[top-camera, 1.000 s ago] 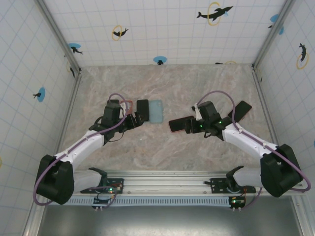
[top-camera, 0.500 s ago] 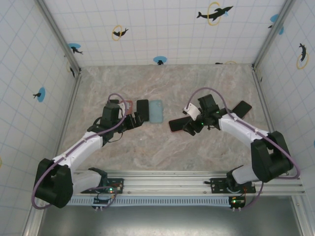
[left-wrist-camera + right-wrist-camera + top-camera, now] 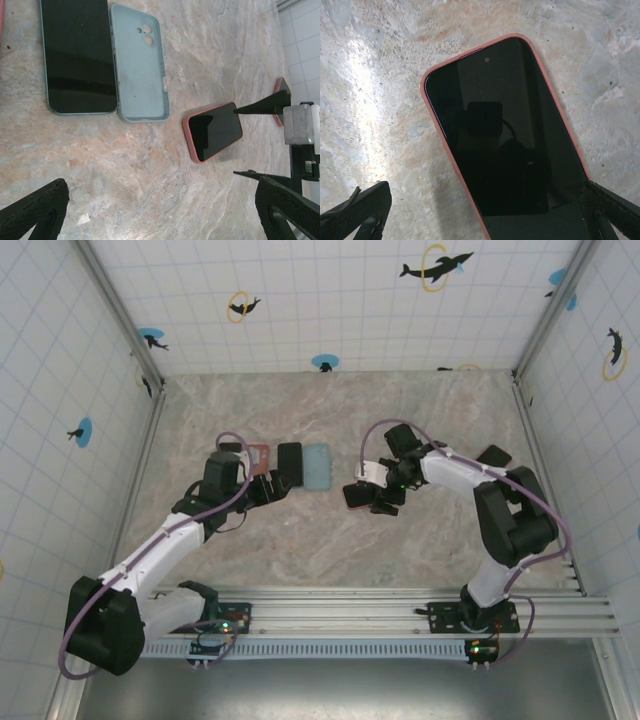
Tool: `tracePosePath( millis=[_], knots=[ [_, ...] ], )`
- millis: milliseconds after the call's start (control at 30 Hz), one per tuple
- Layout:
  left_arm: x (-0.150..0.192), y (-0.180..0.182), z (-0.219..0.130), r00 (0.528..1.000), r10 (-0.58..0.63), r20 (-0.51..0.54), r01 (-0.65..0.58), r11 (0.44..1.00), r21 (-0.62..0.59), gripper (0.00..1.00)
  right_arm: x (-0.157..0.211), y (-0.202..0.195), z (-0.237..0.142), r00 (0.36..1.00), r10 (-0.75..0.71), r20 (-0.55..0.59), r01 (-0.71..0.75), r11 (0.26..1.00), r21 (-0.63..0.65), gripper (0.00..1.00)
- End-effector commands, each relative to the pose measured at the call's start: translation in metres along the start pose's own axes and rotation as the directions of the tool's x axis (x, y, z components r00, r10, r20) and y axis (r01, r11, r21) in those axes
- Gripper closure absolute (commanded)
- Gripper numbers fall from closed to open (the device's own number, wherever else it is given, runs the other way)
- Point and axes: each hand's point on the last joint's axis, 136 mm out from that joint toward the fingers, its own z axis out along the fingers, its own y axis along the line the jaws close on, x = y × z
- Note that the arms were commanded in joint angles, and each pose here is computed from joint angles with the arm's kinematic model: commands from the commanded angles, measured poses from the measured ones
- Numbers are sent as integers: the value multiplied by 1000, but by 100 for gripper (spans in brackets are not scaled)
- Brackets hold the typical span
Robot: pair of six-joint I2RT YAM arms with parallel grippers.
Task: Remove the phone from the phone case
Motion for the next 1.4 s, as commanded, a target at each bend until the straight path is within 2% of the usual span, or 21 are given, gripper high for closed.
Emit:
tracePosePath(
  millis=[0, 267, 733, 867, 1000, 1367],
  knots=[
    [10, 7, -2, 999, 23, -25, -23, 999, -27, 2, 1, -7, 7, 995, -89, -53, 90, 996, 9, 1],
    [12, 7, -6, 999, 24, -27, -24, 999, -32, 2, -2, -17, 20, 994, -93, -61, 92, 996, -11, 1],
    [18, 9, -7, 999, 27, -39, -28, 999, -31, 2, 1, -5, 35, 989, -115, -90, 105, 988, -109, 2],
    [20, 10, -9, 998, 37, -46, -39, 998, -39, 2, 17, 2, 38, 979, -110, -170, 82, 983, -162, 6],
    [21, 13, -12, 998, 43, -46, -46, 998, -54, 2, 27, 8, 40, 973, -118, -196, 84, 982, -170, 10],
    [26, 15, -11, 998, 42, -57, -45, 998, -53, 2, 21, 1, 38, 983, -89, -160, 68, 989, -133, 33]
  ],
)
